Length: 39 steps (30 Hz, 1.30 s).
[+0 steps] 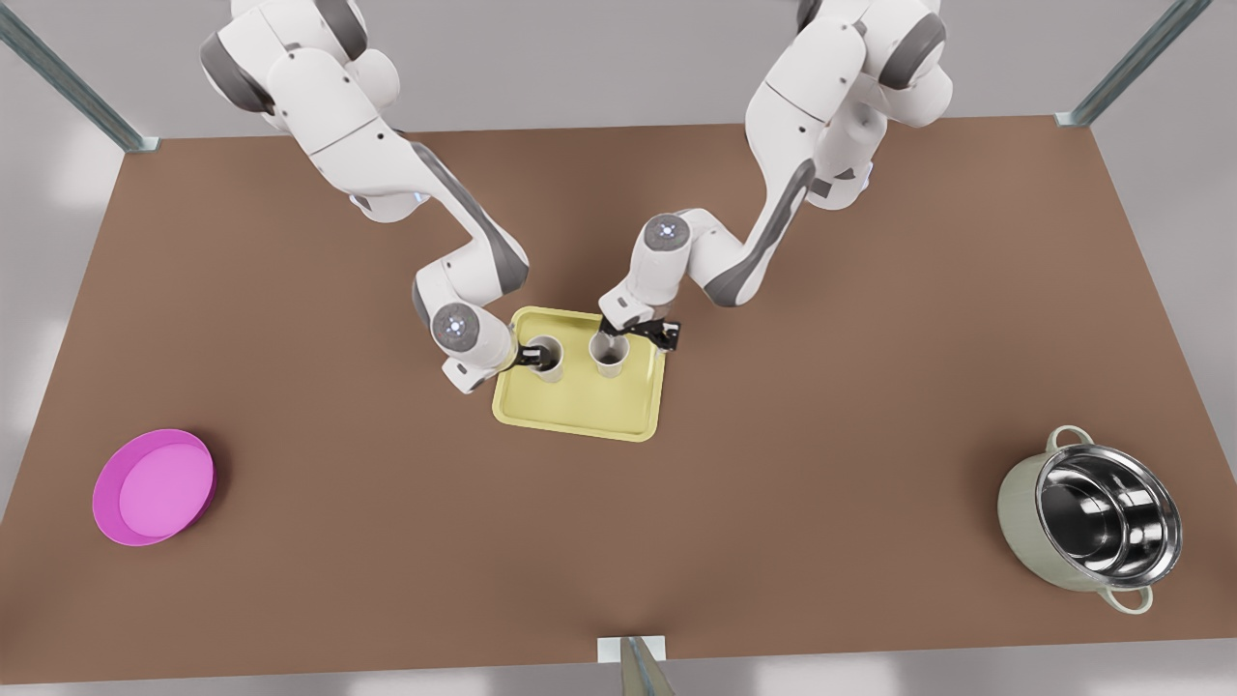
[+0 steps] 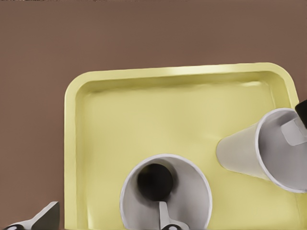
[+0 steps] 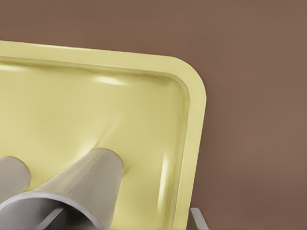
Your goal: Use the left arm to pick up the white IKEA cup from the tray and place it on the middle-left position; use the right arm to pick up the white IKEA cup from the tray and place it on the middle-right position
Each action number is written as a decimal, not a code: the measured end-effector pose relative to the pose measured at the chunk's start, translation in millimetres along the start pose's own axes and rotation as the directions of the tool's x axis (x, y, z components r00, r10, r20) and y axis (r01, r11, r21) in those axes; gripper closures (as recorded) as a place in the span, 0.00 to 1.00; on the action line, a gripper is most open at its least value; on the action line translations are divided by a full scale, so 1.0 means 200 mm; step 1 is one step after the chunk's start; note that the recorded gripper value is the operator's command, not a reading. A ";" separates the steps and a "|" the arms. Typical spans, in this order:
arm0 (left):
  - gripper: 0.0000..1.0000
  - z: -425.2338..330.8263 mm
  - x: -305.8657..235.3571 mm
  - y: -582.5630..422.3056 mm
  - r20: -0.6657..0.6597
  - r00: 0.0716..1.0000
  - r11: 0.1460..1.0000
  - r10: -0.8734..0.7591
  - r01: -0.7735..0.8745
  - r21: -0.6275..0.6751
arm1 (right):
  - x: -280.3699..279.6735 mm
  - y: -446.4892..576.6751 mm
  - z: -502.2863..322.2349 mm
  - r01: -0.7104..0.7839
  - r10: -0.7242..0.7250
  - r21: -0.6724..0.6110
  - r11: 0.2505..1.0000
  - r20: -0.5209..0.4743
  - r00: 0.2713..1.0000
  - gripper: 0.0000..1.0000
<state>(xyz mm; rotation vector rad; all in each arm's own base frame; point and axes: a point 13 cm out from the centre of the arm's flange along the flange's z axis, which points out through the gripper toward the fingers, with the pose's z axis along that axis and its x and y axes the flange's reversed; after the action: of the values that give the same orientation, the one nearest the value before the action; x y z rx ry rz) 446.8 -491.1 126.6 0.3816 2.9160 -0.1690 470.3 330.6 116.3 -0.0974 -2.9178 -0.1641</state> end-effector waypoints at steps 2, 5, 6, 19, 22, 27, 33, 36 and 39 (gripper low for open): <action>0.00 0.00 0.00 -0.03 0.014 1.000 1.000 0.007 -0.007 0.001 | 0.00 0.00 0.01 0.001 -0.001 0.001 1.000 -0.004 1.000 0.05; 0.00 0.02 0.00 -0.03 0.028 1.000 1.000 0.013 -0.013 -0.008 | 0.01 0.02 0.02 0.005 -0.005 -0.002 1.000 -0.007 1.000 0.15; 0.00 0.03 0.01 -0.03 0.029 1.000 1.000 0.011 -0.011 -0.010 | 0.02 0.02 0.03 0.007 -0.007 -0.004 1.000 -0.009 1.000 0.19; 0.06 0.15 0.06 -0.07 0.031 0.999 0.999 -0.035 0.035 -0.010 | 0.12 0.15 0.02 0.028 -0.028 -0.014 1.000 -0.026 0.999 0.60; 0.14 0.13 0.02 -0.07 0.045 0.997 0.998 -0.055 0.055 -0.005 | 0.13 0.16 0.02 0.026 -0.026 -0.015 1.000 -0.026 0.999 0.68; 0.29 0.11 -0.02 -0.06 0.058 0.995 0.996 -0.085 0.085 0.000 | 0.14 0.19 -0.05 0.031 -0.032 -0.018 0.999 -0.020 0.999 0.81; 0.55 0.11 -0.03 -0.05 0.060 0.992 0.994 -0.112 0.112 -0.002 | 0.14 0.17 -0.19 0.027 -0.027 -0.021 0.999 -0.014 1.000 0.83; 0.63 0.10 -0.04 -0.05 0.064 0.990 0.992 -0.124 0.124 0.001 | 0.06 0.08 -0.34 -0.002 0.002 -0.025 1.000 -0.008 1.000 0.83; 0.66 0.07 -0.08 -0.03 0.074 0.987 0.990 -0.142 0.143 0.001 | -0.01 -0.08 -0.47 -0.036 0.036 -0.024 0.999 -0.021 0.999 0.83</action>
<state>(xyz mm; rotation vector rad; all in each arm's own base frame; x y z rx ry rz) 462.7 -501.7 115.7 0.1619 2.8695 -0.1933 490.7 304.0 204.9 -0.1514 -2.8917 -0.1939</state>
